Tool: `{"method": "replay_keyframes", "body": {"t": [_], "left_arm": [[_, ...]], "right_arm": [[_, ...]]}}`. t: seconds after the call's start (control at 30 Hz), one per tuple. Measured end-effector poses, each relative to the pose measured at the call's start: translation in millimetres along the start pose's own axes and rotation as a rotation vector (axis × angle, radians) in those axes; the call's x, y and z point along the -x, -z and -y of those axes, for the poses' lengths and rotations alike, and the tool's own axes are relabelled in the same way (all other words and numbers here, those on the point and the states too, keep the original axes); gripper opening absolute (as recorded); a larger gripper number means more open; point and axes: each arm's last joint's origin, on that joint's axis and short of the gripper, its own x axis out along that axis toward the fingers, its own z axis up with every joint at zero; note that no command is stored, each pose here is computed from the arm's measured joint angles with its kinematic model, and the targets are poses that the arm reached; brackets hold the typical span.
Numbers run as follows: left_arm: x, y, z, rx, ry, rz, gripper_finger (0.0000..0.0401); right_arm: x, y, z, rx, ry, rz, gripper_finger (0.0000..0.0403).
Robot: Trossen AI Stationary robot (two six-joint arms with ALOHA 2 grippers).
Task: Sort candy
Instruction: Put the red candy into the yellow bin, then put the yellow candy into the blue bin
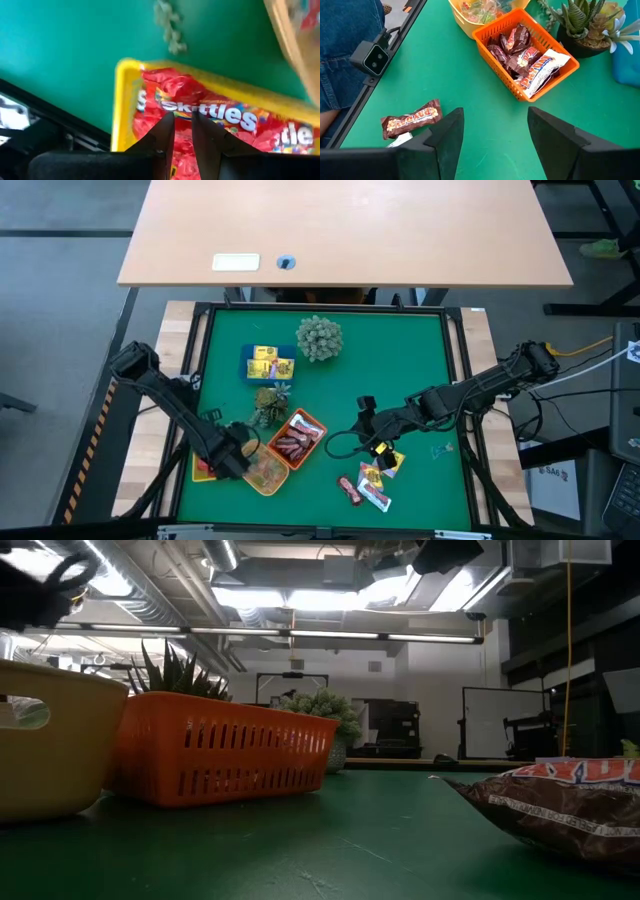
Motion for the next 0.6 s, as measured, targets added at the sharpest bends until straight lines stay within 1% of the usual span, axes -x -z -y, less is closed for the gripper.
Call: {"method": "replay_keyframes", "body": {"t": [0.13, 0.23, 0.47, 0.6], "left_arm": [[-7, 8, 0, 0.0, -0.001, -0.05, 0.0053], [-6, 11, 2, -0.008, -0.002, -0.05, 0.0053], [14, 9, 3, -0.015, -0.005, -0.039, 0.0053], [20, 8, 6, -0.014, 0.017, -0.029, 0.0053]], "right_arm": [[0, 0, 0, 0.0, 0.0, -0.001, 0.0221], [0, 1, 0, 0.001, 0.0, -0.007, 0.0221], [0, 2, 0, 0.001, 0.001, -0.016, 0.0221], [0, 2, 0, 0.001, 0.001, -0.017, 0.0221]]}}
